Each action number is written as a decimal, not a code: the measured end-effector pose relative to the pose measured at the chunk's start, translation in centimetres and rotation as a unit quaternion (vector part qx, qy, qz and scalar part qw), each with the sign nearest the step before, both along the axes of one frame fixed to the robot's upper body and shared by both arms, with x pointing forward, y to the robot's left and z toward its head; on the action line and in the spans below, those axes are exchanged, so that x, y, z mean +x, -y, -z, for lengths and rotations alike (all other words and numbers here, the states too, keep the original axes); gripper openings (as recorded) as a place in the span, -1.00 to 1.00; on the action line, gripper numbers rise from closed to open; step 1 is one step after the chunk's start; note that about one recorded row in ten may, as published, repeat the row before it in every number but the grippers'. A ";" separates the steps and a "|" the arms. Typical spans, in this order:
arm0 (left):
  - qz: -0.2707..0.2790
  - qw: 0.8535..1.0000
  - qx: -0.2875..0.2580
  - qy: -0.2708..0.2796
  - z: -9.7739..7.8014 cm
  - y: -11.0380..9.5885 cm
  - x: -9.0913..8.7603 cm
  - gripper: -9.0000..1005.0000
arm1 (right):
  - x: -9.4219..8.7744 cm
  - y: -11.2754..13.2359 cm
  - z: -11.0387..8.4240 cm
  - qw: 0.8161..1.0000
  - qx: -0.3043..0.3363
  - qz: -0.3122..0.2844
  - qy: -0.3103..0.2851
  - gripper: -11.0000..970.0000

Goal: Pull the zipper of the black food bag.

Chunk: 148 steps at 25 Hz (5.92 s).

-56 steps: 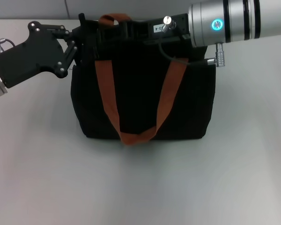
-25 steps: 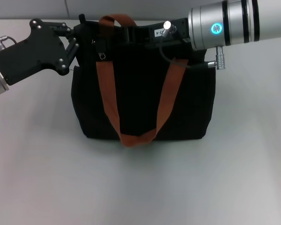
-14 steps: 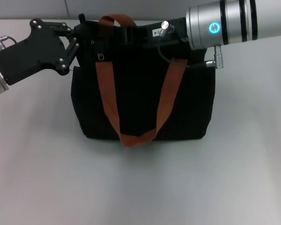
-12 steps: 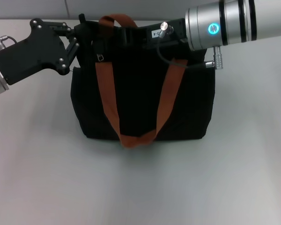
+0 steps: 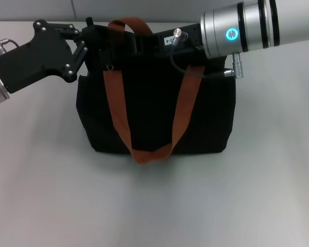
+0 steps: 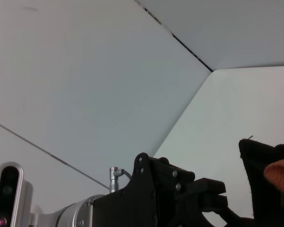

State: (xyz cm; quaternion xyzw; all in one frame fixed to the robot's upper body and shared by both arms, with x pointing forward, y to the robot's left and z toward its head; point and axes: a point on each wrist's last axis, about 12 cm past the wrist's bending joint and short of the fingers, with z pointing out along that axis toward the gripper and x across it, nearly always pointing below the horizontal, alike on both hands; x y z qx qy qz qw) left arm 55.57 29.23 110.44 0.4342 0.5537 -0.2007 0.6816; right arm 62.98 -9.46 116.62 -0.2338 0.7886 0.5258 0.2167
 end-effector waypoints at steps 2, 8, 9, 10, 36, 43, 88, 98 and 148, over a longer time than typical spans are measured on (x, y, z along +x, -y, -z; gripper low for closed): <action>0.000 1.000 0.000 0.000 0.0 0.0 0.0 -0.93 | 0.0 0.0 0.0 1.000 0.000 0.000 0.002 -0.78; -0.003 1.000 -0.002 0.000 0.0 -0.1 0.0 -0.93 | 0.1 0.0 -0.5 1.000 -0.009 -0.008 0.022 -0.93; -0.003 1.000 -0.002 0.000 0.0 -0.1 0.0 -0.93 | 0.1 0.0 -0.5 1.000 -0.010 -0.009 0.023 -0.96; -0.003 1.000 -0.002 0.001 0.0 -0.1 0.0 -0.93 | 0.1 0.0 -0.5 1.000 -0.012 -0.009 0.025 -0.97; -0.016 1.000 -0.014 0.002 -0.1 -0.8 -0.3 -0.93 | 0.9 1.4 -2.8 0.991 -0.122 0.036 0.033 -0.98; -0.017 1.000 -0.014 0.003 -0.1 -0.9 -0.3 -0.93 | 0.6 2.7 -3.4 0.988 -0.144 0.054 0.030 -0.98; -0.013 1.000 -0.026 0.010 -0.9 -0.3 0.5 -0.93 | 0.3 4.4 -3.6 0.993 -0.104 0.055 0.019 -0.54; -0.017 0.999 -0.028 0.009 -0.8 -0.3 0.5 -0.93 | -0.1 6.0 -3.9 0.994 -0.091 0.062 0.011 -0.55; 0.013 0.998 -0.060 0.006 -1.7 1.1 1.1 -0.93 | 0.3 2.9 -3.4 0.988 -0.139 0.064 0.030 -0.39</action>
